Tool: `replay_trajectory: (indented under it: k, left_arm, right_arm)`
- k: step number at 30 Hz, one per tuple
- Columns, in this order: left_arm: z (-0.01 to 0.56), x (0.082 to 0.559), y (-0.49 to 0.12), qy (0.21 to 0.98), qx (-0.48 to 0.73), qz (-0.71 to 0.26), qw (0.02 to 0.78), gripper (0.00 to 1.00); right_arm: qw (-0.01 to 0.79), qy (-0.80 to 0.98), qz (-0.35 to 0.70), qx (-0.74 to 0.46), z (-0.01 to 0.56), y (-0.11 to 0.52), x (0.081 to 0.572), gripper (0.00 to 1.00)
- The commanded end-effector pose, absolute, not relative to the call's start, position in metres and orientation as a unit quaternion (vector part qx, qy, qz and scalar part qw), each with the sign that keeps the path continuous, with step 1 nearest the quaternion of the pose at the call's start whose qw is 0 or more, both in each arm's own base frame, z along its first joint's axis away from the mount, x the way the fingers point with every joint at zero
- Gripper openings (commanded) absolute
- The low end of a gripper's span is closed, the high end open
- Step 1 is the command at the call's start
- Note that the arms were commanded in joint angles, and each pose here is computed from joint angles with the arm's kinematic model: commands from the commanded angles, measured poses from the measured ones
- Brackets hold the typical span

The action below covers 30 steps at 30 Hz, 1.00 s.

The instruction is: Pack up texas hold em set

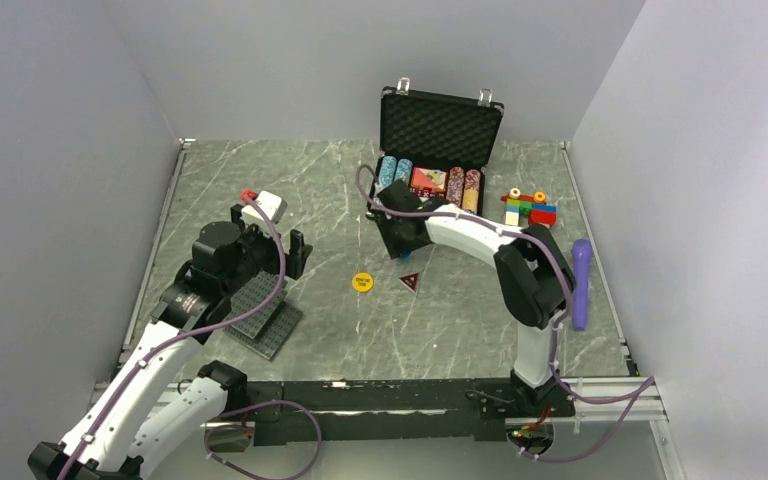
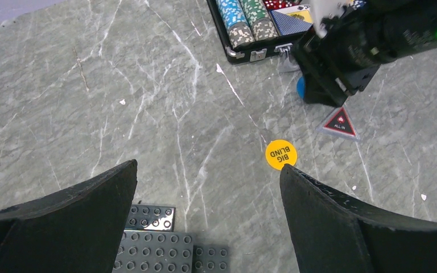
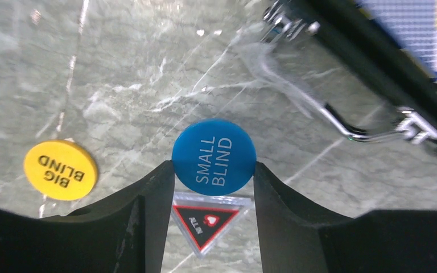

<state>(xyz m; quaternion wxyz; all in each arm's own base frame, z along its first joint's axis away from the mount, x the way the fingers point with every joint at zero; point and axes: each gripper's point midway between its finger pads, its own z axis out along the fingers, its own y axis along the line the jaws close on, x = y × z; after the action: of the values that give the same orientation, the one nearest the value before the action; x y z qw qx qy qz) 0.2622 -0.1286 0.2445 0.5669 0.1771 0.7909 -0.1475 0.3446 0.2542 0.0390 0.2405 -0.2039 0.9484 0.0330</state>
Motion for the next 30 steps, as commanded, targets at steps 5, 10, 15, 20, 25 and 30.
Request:
replay_trajectory:
  k: [5, 10, 15, 20, 25, 30]
  left_arm:
    - [0.26, 0.266, -0.128, 0.777, 0.165, -0.151, 0.589, 0.99]
    - [0.259, 0.266, -0.126, 0.777, 0.165, -0.148, 0.589, 0.99]
    - [0.259, 0.266, -0.127, 0.778, 0.165, -0.148, 0.588, 0.99]
    - [0.259, 0.266, -0.127, 0.778, 0.165, -0.147, 0.589, 0.99]
    - [0.258, 0.266, -0.128, 0.778, 0.167, -0.15, 0.587, 0.99]
    - [0.258, 0.267, -0.129, 0.779, 0.168, -0.152, 0.585, 0.99]
  right_arm:
    - [0.353, 0.923, 0.045, -0.149, 0.144, 0.22, 0.403, 0.26]
    - [0.385, 0.914, 0.055, -0.114, 0.165, 0.199, 0.447, 0.26]
    - [0.397, 0.91, 0.061, -0.099, 0.165, 0.198, 0.484, 0.26]
    - [0.376, 0.919, 0.066, -0.103, 0.142, 0.21, 0.502, 0.26]
    - [0.347, 0.93, 0.067, -0.105, 0.109, 0.214, 0.505, 0.25]
    - [0.325, 0.937, 0.072, -0.108, 0.094, 0.218, 0.502, 0.26]
